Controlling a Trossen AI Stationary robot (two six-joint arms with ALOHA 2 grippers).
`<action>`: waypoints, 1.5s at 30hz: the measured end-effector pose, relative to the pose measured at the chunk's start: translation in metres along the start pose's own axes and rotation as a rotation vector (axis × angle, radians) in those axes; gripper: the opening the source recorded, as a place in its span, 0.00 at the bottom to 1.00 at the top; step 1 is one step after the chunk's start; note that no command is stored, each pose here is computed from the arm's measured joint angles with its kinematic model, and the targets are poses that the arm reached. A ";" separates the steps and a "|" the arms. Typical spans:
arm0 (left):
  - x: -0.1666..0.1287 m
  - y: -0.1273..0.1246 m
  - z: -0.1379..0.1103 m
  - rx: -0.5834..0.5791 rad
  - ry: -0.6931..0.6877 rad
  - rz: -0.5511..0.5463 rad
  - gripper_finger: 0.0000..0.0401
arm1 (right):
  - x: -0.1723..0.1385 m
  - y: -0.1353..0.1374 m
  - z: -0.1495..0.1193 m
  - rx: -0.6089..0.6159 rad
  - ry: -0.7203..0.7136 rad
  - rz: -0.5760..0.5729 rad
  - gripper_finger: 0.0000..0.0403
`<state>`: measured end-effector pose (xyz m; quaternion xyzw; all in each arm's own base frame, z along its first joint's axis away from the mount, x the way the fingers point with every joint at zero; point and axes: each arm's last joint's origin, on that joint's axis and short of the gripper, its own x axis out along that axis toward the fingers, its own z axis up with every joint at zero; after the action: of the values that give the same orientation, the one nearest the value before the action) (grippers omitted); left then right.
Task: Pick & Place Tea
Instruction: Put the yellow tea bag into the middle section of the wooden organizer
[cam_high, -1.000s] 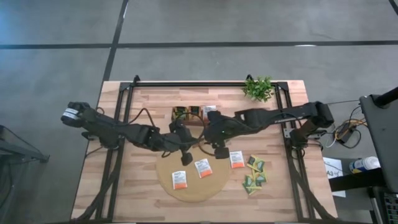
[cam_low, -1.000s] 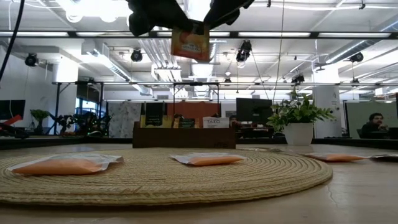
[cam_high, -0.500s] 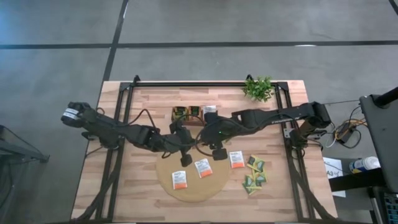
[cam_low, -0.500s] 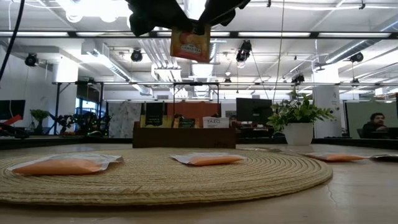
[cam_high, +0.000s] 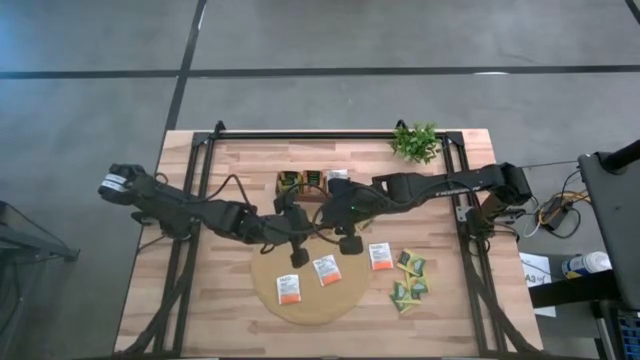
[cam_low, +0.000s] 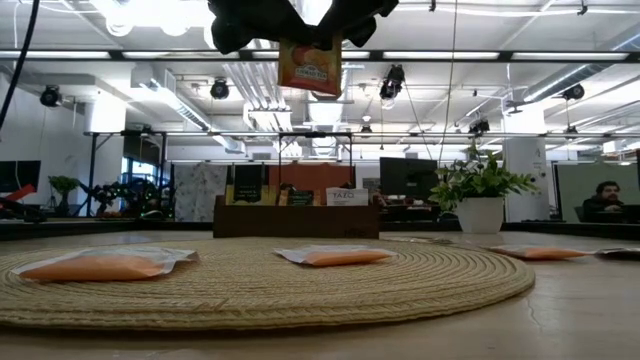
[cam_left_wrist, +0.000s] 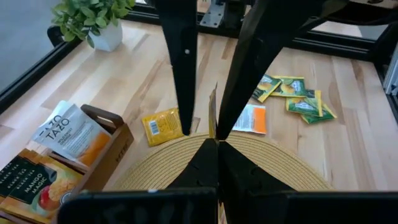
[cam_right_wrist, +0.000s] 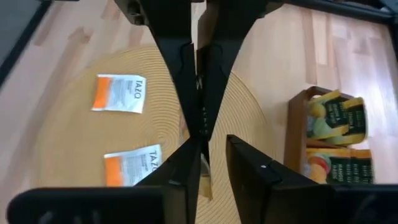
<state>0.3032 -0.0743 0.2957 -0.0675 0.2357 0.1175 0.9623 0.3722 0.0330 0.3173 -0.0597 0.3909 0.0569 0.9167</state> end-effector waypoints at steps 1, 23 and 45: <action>0.000 0.000 0.000 0.000 -0.001 0.000 0.00 | 0.000 -0.001 0.000 0.007 -0.001 0.006 0.17; 0.000 0.000 0.000 -0.082 -0.025 0.031 0.12 | 0.000 -0.005 -0.003 0.011 0.022 -0.002 0.02; -0.050 -0.011 -0.020 -0.368 -0.228 0.435 0.30 | 0.015 -0.081 -0.026 0.244 -0.069 -0.196 0.02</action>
<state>0.2541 -0.0987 0.3026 -0.1753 0.1100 0.3681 0.9064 0.3766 -0.0498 0.2940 0.0165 0.3557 -0.0787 0.9311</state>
